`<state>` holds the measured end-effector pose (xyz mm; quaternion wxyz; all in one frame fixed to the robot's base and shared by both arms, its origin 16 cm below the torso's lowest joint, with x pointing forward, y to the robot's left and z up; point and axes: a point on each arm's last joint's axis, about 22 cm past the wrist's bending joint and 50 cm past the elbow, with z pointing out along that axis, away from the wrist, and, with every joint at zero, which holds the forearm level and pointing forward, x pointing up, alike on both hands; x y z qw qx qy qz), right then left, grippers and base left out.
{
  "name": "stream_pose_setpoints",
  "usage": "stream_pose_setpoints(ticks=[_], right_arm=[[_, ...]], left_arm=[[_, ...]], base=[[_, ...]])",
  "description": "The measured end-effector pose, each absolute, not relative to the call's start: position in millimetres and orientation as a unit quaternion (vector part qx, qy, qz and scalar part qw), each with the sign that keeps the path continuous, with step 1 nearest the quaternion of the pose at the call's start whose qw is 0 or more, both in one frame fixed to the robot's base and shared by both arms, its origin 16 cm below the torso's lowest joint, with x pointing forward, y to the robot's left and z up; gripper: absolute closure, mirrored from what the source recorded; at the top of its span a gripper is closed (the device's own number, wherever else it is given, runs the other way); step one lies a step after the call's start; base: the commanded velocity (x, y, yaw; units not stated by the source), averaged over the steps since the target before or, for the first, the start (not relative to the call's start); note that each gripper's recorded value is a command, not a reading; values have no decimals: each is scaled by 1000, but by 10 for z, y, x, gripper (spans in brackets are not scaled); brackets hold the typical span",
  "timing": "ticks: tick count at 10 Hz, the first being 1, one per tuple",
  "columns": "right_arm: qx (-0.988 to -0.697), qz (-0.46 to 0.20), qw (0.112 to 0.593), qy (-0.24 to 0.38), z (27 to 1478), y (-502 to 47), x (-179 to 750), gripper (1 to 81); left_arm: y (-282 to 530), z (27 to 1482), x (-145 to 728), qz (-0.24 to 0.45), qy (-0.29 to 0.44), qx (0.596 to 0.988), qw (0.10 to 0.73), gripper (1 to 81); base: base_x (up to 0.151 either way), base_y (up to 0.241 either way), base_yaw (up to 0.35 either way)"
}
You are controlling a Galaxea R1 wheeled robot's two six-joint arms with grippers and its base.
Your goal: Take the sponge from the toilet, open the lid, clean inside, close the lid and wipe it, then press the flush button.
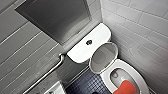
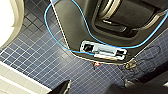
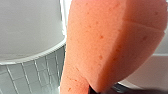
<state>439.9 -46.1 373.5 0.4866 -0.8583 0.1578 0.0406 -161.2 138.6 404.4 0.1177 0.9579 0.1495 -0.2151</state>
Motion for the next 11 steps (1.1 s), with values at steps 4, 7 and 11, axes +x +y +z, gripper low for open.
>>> stream_pose_setpoints(ticks=[4,7,11], right_arm=[[-849,45,516,103,3664,300,5065,811],[-872,67,477,87,3112,552,4979,811],[-888,94,442,87,2726,883,4953,811]], left_arm=[[1381,4047,-1616,-216,149,958,118,10],[1381,4048,-1620,-218,149,957,118,10],[1381,4049,-1622,-218,149,957,118,10]], base=[[0,0,0],[0,0,0],[0,0,0]])
